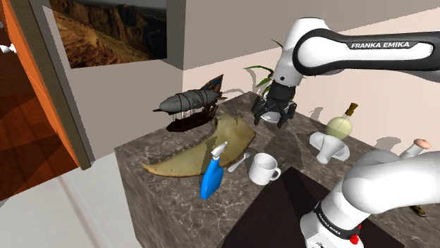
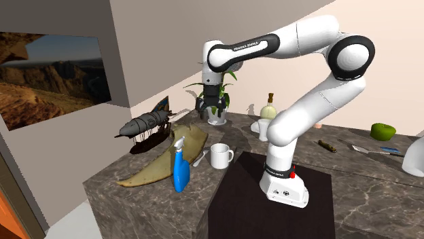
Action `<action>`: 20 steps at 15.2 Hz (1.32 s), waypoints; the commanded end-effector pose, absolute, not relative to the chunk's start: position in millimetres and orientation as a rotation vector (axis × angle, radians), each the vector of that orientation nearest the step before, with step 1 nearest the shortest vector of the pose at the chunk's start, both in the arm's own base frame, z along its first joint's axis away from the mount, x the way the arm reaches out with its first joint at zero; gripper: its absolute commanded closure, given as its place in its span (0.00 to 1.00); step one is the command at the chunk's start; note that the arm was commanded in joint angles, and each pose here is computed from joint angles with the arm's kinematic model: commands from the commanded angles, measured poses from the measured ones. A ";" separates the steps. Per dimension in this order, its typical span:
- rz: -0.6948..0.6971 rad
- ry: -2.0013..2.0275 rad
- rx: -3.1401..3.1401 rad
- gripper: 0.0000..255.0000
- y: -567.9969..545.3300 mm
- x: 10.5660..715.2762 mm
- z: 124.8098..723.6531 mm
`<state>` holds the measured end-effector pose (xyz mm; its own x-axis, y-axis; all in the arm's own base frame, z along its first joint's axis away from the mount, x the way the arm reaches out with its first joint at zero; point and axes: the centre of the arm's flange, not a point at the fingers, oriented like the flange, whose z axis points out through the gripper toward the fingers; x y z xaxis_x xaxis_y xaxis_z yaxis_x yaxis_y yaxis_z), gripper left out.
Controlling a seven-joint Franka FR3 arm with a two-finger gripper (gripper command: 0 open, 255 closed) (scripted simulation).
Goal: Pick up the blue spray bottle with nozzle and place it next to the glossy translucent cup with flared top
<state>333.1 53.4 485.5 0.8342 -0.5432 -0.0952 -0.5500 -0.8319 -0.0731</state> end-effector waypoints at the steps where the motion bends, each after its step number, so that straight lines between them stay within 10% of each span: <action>1: 0.166 1.017 -2.834 0.00 67.6 337.1 466.4; 20: 0.507 1.812 -2.127 0.00 170.1 377.2 311.7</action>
